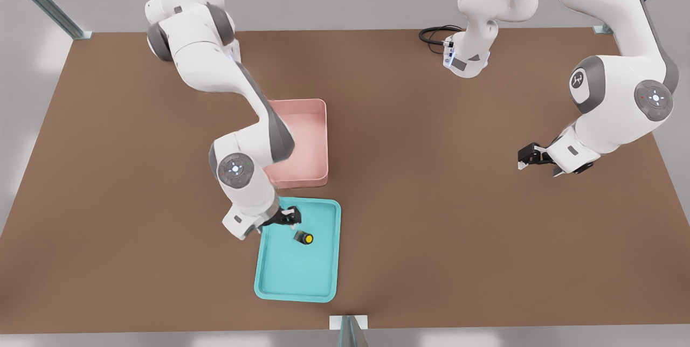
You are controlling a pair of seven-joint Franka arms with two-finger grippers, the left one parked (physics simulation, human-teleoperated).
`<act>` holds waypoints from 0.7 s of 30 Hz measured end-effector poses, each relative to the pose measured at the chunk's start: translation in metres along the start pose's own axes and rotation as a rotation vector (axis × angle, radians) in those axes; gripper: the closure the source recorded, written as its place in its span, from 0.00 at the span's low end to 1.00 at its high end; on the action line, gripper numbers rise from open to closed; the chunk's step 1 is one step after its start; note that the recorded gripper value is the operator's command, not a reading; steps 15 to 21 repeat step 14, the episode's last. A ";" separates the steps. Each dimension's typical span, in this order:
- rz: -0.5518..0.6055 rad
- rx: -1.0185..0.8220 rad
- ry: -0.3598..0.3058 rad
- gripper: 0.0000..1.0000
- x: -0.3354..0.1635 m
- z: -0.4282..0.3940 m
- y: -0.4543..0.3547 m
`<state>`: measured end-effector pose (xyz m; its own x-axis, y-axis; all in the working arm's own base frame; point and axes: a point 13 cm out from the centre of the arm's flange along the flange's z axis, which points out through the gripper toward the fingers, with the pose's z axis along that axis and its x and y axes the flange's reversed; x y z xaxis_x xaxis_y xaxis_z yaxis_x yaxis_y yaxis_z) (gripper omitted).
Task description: The left arm remains still, and the right arm places the button from the box into the tray
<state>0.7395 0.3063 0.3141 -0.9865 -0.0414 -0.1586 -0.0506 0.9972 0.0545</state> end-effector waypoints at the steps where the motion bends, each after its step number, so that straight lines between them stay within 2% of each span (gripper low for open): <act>1: 0.066 0.020 0.012 0.00 -0.010 -0.029 -0.060; 3: 0.256 0.062 0.055 0.00 -0.011 -0.085 -0.233; 4: 0.292 0.078 0.132 0.00 0.032 -0.098 -0.273; 5: 0.305 0.080 0.192 0.00 0.084 -0.116 -0.291; 6: 0.299 0.081 0.231 0.00 0.114 -0.119 -0.298; 9: 0.198 0.083 0.294 0.00 0.135 -0.099 -0.265; 14: 0.137 0.082 0.315 0.00 0.134 -0.089 -0.264; 21: 0.137 0.082 0.315 0.00 0.134 -0.089 -0.264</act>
